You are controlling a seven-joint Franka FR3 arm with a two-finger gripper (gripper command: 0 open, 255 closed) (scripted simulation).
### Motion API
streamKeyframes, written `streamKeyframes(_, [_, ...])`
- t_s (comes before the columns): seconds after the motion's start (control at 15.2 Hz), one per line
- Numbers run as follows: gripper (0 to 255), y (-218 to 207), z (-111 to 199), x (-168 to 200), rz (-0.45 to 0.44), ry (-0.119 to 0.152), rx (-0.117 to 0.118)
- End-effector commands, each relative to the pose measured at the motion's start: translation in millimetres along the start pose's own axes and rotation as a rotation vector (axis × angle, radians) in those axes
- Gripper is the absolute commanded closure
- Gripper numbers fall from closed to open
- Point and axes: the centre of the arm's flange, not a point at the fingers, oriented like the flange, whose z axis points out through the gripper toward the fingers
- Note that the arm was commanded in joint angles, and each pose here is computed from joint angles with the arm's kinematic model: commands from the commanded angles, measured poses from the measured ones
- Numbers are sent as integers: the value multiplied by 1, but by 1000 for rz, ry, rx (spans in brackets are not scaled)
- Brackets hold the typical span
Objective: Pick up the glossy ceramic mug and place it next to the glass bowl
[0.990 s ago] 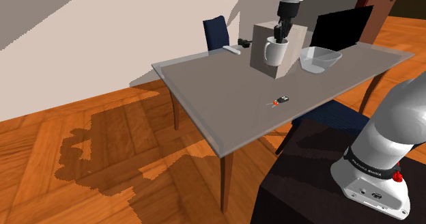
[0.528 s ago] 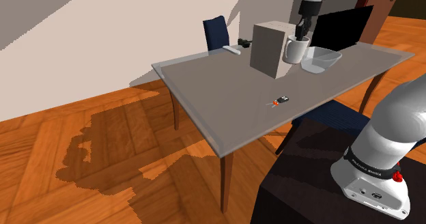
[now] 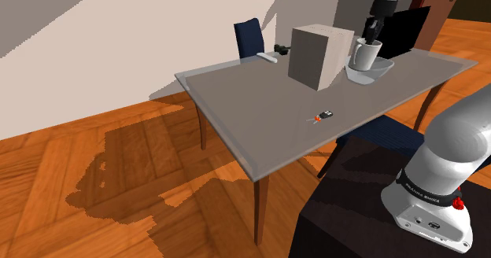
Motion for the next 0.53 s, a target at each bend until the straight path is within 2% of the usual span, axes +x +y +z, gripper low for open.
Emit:
streamKeyframes(0.0, [255, 21, -3, -16, -1, 0, 0])
streamKeyframes(0.2, [255, 58, -6, -44, -1, 0, 0])
streamKeyframes(0.46, [255, 59, 15, -45, -1, 0, 0])
